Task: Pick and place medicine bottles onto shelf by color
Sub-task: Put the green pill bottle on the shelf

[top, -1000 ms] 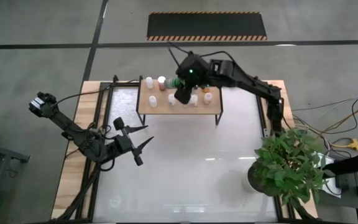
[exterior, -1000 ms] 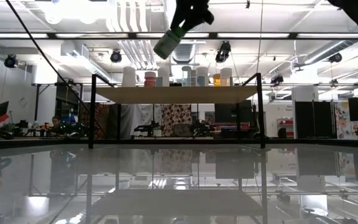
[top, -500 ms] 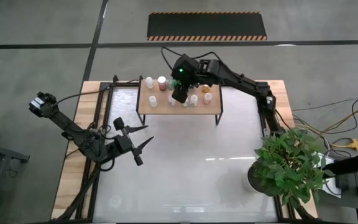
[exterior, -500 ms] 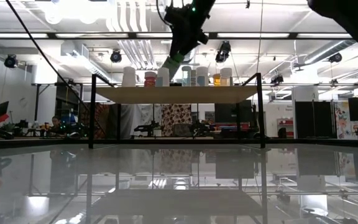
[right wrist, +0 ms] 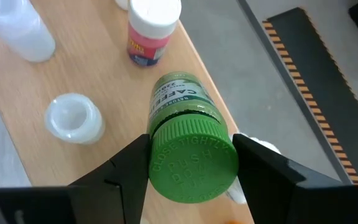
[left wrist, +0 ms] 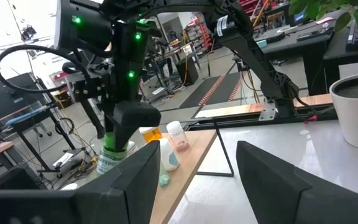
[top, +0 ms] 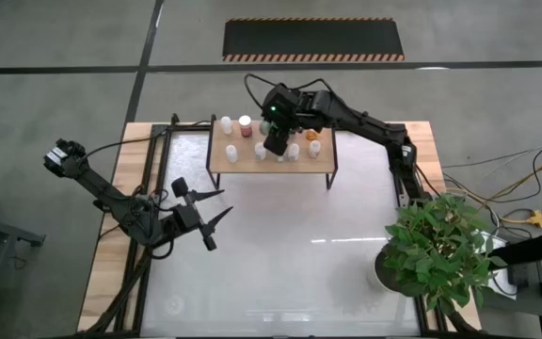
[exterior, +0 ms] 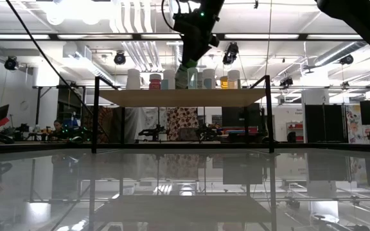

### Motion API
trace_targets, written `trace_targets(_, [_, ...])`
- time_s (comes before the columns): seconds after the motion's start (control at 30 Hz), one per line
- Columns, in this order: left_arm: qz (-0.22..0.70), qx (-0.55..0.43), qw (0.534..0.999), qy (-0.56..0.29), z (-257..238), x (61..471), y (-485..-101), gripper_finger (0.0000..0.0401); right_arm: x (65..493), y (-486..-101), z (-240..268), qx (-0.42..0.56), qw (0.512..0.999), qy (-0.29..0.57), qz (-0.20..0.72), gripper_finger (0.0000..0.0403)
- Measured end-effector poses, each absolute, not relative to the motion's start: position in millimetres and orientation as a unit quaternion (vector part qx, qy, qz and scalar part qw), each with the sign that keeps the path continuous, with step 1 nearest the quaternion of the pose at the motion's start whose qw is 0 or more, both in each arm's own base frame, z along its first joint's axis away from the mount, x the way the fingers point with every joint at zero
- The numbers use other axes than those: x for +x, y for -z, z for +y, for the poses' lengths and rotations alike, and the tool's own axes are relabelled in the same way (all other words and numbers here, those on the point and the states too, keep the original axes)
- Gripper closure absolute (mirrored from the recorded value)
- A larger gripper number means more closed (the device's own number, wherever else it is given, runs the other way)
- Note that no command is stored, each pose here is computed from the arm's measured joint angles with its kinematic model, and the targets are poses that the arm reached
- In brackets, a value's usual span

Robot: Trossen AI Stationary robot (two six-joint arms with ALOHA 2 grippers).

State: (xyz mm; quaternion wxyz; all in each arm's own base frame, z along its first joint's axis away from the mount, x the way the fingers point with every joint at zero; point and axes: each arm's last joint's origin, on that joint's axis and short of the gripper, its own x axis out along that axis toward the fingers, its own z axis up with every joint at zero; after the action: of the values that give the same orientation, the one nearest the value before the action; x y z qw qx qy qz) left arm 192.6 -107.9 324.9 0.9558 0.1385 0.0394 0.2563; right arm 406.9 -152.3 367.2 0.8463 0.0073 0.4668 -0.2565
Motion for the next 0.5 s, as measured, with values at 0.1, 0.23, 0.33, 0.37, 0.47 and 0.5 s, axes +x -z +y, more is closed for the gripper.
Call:
trace_targets(0.1, [0.039, 0.138, 0.956, -0.256, -107.9, 192.6, -324.9, 0.0206, 406.3, -365.0, -152.2, 0.008, 0.842, 0.254, 0.476, 0.0204])
trace_targets(0.23, [0.039, 0.138, 0.956, -0.256, -107.9, 192.6, -324.9, 0.0206, 407.9, -362.9, -152.4, 0.004, 0.842, 0.249, 0.479, 0.0198])
trace_targets(0.33, [0.039, 0.138, 0.956, -0.256, -107.9, 192.6, -324.9, 0.0206, 408.3, -363.0, -151.7, 0.003, 0.842, 0.248, 0.478, 0.0184])
trace_targets(0.37, [0.039, 0.138, 0.956, -0.256, -107.9, 192.6, -324.9, 0.0206, 408.3, -363.0, -151.7, 0.003, 0.843, 0.248, 0.478, 0.0178])
trace_targets(0.47, [0.039, 0.138, 0.956, -0.256, -107.9, 192.6, -324.9, 0.0206, 408.4, -363.0, -151.7, 0.004, 0.843, 0.248, 0.478, 0.0166])
trace_targets(0.5, [0.039, 0.138, 0.956, -0.256, -107.9, 192.6, -324.9, 0.0206, 408.4, -363.0, -151.7, 0.004, 0.843, 0.248, 0.478, 0.0163])
